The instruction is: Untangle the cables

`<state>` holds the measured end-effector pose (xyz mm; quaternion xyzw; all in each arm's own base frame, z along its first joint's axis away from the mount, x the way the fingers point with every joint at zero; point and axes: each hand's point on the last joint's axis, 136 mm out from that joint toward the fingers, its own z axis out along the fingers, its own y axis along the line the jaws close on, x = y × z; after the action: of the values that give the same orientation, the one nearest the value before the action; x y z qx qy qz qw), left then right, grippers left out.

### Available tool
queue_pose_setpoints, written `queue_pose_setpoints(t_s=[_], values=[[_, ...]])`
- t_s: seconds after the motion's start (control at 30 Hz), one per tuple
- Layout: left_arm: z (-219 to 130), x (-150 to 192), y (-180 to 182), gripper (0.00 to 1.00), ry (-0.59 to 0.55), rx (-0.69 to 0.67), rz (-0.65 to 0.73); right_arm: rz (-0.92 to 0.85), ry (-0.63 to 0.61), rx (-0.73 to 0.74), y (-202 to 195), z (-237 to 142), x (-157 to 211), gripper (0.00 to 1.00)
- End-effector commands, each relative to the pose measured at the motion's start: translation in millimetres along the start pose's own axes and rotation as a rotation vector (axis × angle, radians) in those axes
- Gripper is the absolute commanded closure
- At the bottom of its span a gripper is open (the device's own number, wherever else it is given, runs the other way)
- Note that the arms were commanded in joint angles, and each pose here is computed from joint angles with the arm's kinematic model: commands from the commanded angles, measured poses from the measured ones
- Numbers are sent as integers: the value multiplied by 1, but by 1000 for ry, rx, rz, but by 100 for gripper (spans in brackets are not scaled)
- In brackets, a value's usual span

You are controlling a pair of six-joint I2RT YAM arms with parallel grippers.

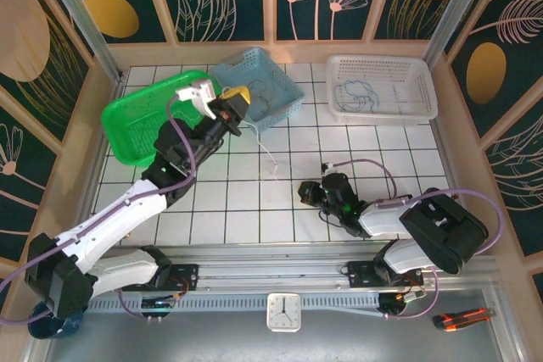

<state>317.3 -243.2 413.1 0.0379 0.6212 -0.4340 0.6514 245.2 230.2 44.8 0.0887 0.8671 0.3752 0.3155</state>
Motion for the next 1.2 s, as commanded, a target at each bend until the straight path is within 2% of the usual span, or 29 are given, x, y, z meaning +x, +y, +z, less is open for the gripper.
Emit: queue_pose_setpoints(t_s=[0.0, 0.17, 0.4, 0.67, 0.93, 1.17], values=[[9, -32, 2, 100, -15, -41, 74, 14, -25, 17, -9, -4, 2, 100], [21, -85, 4, 100, -81, -86, 127, 21, -45, 50, -21, -10, 3, 100], [29, -140, 17, 100, -169, -159, 193, 17, -58, 48, -20, -13, 0, 100], [36, -195, 67, 100, -245, -306, 227, 8, -65, 56, -23, -16, 0, 100], [25, -228, 128, 100, -339, -449, 186, 9, -79, 65, -28, -22, 0, 100], [20, -242, 154, 100, -370, -510, 183, 2, -90, 75, -30, -25, -2, 100]])
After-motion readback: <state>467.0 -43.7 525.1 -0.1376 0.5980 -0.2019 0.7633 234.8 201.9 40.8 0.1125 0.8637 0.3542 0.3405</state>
